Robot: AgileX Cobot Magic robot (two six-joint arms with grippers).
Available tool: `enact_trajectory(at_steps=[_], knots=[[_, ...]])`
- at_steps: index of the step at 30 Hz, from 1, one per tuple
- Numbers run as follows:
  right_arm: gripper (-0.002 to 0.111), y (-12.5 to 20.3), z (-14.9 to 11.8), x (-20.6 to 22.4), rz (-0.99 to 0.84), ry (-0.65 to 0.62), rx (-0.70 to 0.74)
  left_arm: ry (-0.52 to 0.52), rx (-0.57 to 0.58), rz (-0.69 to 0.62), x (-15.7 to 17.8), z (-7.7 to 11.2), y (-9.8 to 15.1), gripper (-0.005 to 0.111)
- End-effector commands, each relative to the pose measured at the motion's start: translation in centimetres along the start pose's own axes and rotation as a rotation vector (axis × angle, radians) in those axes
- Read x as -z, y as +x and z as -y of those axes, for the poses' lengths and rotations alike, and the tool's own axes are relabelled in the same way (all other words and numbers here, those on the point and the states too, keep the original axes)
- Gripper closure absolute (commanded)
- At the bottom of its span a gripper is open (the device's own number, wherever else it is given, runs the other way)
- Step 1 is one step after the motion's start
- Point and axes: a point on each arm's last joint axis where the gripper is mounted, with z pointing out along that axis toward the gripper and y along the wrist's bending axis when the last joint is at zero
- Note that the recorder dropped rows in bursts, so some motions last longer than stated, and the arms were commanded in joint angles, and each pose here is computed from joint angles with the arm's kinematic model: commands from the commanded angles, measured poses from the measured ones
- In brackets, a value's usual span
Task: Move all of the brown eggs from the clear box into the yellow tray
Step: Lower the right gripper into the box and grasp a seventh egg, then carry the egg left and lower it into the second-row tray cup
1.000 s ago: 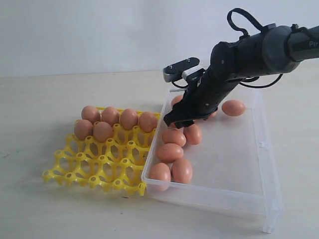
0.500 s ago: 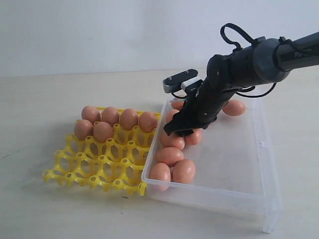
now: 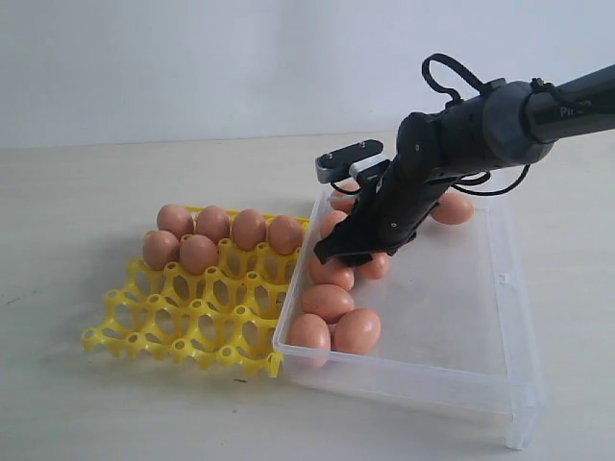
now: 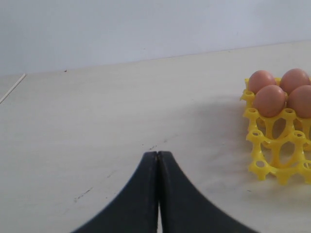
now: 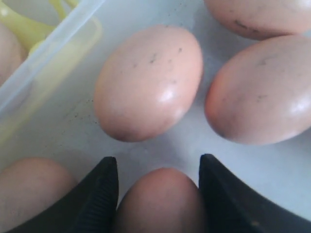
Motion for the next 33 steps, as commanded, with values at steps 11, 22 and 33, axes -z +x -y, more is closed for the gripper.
enact_trajectory(at_steps=[11, 22, 33], knots=[[0.108, 2.2, -3.0, 10.3, 0.619, 0.056, -0.087, 0.001, 0.011, 0.023, 0.1, 0.0, -0.3, 0.107], [0.108, 2.8, -9.7, 9.8, 0.91, -0.063, -0.087, 0.001, 0.011, 0.023, 0.1, 0.0, -0.3, 0.107], [0.108, -0.5, -12.1, 4.7, 0.863, -0.085, 0.009, 0.001, 0.011, 0.023, 0.1, 0.0, -0.3, 0.107]])
